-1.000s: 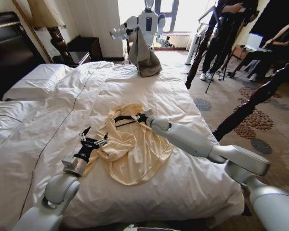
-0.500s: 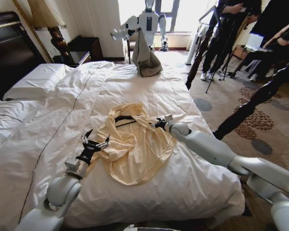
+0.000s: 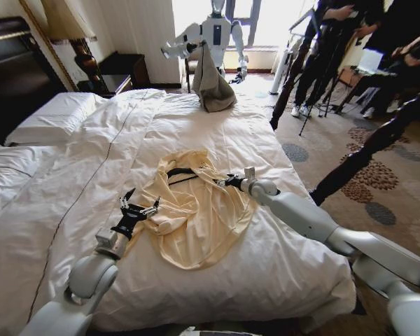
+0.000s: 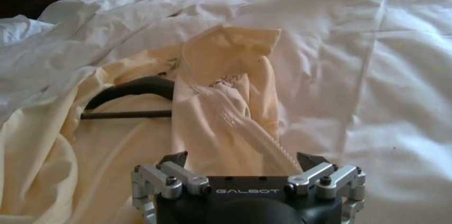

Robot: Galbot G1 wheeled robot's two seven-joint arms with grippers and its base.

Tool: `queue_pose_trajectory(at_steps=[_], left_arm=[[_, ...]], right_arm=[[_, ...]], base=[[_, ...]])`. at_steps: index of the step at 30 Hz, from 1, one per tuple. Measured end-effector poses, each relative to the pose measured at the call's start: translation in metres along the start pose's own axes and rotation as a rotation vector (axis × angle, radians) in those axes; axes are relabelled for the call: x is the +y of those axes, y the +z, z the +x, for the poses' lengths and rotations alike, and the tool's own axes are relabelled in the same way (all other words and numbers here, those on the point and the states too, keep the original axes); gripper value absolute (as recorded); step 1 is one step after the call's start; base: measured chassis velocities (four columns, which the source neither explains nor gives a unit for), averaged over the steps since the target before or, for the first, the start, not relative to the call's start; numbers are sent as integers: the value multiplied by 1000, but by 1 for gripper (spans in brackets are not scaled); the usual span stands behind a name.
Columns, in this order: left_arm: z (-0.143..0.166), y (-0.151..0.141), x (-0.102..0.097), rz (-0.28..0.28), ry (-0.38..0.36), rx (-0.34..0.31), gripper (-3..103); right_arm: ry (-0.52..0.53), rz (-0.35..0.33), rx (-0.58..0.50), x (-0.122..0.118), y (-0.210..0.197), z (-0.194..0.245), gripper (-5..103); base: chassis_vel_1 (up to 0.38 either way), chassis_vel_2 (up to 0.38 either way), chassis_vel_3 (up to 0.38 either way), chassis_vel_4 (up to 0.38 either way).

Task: Pick up the clothes from the bed and hang them on the clothes hanger.

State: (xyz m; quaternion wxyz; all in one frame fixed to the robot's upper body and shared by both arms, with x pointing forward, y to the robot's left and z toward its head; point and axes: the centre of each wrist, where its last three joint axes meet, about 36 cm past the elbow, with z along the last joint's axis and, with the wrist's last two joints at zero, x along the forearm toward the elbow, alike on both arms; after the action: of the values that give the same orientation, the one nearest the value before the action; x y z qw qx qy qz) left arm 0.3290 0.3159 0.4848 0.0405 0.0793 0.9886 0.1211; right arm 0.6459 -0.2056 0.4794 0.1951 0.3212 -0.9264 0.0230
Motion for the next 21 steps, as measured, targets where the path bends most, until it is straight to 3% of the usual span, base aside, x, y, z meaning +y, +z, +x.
queue_pose_trajectory(at_steps=[3,6,8,12,14,21], left_arm=[[-1,0,0,0,0,1,100],[-2,1,2,-4,-2,3,100],[-3,1,2,-4,-2,3,100],[-4,0,3,-4,0,3,100],[-4,0,3,-4,0,4,100],[-5,1,3,0,-4,7,100]], right_arm=[[1,6,0,1,4,-1,101],[3,13,-7,5,5,-1,87],[4,15,-9,5,5,0,87],[-8,42,-9,9,6,7,65],[-12,47,-8,10,6,9,65],[-4,70,-1,16,9,12,33]], base=[[0,0,0,0],[0,0,0,0],[0,0,0,0],[0,0,0,0],[0,0,0,0],[0,0,0,0]])
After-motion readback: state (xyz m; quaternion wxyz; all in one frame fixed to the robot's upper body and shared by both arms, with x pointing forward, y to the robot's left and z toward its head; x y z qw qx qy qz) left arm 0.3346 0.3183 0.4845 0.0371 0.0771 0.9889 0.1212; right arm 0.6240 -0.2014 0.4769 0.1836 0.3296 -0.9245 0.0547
